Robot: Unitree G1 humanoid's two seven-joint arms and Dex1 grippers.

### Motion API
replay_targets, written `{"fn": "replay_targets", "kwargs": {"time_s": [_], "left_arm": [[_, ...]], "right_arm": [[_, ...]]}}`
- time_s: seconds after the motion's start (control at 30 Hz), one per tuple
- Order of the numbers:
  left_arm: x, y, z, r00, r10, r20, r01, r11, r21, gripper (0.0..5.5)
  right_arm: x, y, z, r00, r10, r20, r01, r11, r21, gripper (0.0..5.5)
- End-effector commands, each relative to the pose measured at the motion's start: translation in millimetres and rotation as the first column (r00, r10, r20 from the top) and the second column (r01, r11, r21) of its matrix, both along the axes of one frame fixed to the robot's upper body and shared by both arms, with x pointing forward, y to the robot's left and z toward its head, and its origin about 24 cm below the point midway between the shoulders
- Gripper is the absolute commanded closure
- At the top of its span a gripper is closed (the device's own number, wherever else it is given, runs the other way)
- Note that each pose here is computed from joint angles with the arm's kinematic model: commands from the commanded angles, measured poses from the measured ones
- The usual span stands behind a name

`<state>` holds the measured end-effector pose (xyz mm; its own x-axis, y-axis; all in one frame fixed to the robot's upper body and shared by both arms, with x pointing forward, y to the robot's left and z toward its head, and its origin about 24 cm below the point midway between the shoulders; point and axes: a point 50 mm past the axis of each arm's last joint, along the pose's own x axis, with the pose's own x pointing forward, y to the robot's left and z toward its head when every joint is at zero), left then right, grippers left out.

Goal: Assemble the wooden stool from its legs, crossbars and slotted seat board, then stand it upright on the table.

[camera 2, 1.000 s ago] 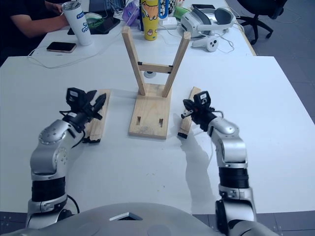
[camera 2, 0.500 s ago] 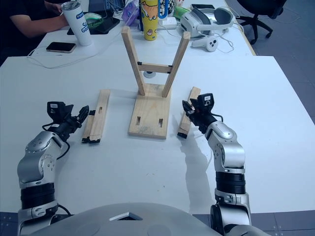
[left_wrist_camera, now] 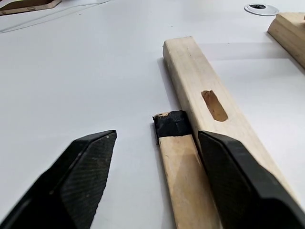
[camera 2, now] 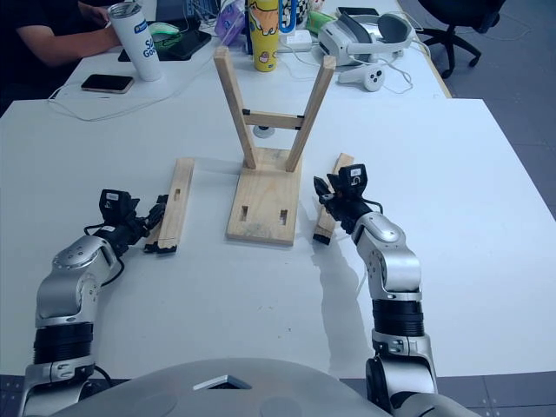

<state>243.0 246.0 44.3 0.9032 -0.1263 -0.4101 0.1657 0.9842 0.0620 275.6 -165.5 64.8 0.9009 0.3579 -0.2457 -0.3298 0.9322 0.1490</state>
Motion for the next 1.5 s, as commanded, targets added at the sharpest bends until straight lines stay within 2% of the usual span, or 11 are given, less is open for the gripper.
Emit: {"fn": "replay_targets", "kwargs": {"time_s": [0.03, 0.27, 0.47, 0.6, 0.83, 1.13, 1.43, 1.5], "left_arm": [[1.3, 1.6, 0.4, 0.999, -0.024, -0.022, 0.024, 1.000, 0.020, 2.31], [-4.6, -3.6, -5.5, 0.993, -0.075, -0.092, 0.077, 0.997, 0.027, 2.31], [1.0, 12.2, 8.1, 0.998, 0.063, 0.001, -0.063, 0.997, -0.036, 2.31], [-1.7, 17.4, 4.1, 0.996, 0.090, -0.020, -0.091, 0.994, -0.064, 2.31], [-12.1, 9.2, -9.1, 0.992, 0.034, -0.118, -0.041, 0.998, -0.052, 2.31], [-14.7, 2.1, -13.7, 0.985, -0.020, -0.169, 0.004, 0.996, -0.093, 2.31], [-21.9, 3.0, -24.7, 0.968, -0.028, -0.250, 0.021, 0.999, -0.029, 2.31], [-22.6, 1.3, -25.0, 0.965, -0.043, -0.259, 0.029, 0.998, -0.057, 2.54]], "right_arm": [[-3.7, -0.3, -5.1, 1.000, -0.009, -0.018, 0.009, 1.000, 0.002, 3.84], [-5.0, 2.9, -7.3, 0.999, -0.026, -0.033, 0.027, 0.999, 0.025, 3.84], [-9.6, 1.9, -13.7, 0.998, -0.036, -0.052, 0.037, 0.999, 0.016, 3.84], [-10.9, 2.4, -13.6, 0.998, -0.039, -0.051, 0.040, 0.999, 0.012, 3.84], [-10.2, 3.2, -12.4, 0.998, -0.033, -0.048, 0.033, 0.999, 0.003, 3.84], [-11.6, 4.4, -15.7, 0.998, -0.030, -0.063, 0.030, 1.000, 0.001, 3.84], [-9.1, 6.7, -12.5, 0.998, -0.024, -0.049, 0.023, 1.000, -0.020, 3.84], [-9.5, 5.5, -13.8, 0.998, -0.035, -0.051, 0.033, 0.999, -0.032, 3.81]]}}
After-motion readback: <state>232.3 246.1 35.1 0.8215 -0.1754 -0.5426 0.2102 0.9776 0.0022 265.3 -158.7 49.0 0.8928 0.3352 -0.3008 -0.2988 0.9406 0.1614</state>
